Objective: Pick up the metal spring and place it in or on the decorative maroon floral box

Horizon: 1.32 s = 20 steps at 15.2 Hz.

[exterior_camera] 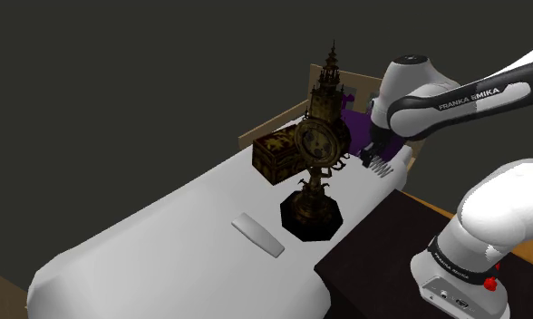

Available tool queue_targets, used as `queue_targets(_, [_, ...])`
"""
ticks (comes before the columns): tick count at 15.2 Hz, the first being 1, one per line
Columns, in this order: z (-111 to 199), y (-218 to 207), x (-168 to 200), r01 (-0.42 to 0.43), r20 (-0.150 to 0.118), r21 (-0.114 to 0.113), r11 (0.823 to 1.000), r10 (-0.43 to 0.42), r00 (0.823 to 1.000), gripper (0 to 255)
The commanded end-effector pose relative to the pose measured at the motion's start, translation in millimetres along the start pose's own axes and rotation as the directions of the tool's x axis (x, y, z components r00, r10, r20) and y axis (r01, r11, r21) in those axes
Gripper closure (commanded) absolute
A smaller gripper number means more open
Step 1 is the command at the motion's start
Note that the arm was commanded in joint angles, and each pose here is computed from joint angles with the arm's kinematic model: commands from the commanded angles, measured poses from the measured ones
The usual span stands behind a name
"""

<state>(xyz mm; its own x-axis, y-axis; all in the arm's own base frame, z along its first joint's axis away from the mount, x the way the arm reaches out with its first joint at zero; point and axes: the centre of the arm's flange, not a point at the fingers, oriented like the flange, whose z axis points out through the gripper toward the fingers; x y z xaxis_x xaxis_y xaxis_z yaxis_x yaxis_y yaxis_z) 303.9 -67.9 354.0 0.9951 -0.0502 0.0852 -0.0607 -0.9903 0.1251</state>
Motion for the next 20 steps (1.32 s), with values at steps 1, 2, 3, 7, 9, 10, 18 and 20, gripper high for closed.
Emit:
queue_targets(1, [-10, 0, 1, 0.0, 0.001, 0.0, 1.0, 0.0, 1.0, 255])
queue_targets(2, [-16, 1, 1, 0.0, 0.001, 0.0, 1.0, 0.0, 1.0, 255])
queue_targets(3, [-21, 1, 2, 0.0, 0.001, 0.0, 1.0, 0.0, 1.0, 255])
queue_targets(7, [-34, 1, 16, 0.0, 0.001, 0.0, 1.0, 0.0, 1.0, 255])
queue_targets(9, [-33, -4, 42, 0.0, 0.001, 0.0, 1.0, 0.0, 1.0, 255])
queue_targets(10, [-32, -7, 55, 0.0, 0.001, 0.0, 1.0, 0.0, 1.0, 255])
queue_targets(18, [-27, -27, 158, 0.0, 0.001, 0.0, 1.0, 0.0, 1.0, 255])
queue_targets(20, [-26, -32, 184, 0.0, 0.001, 0.0, 1.0, 0.0, 1.0, 255])
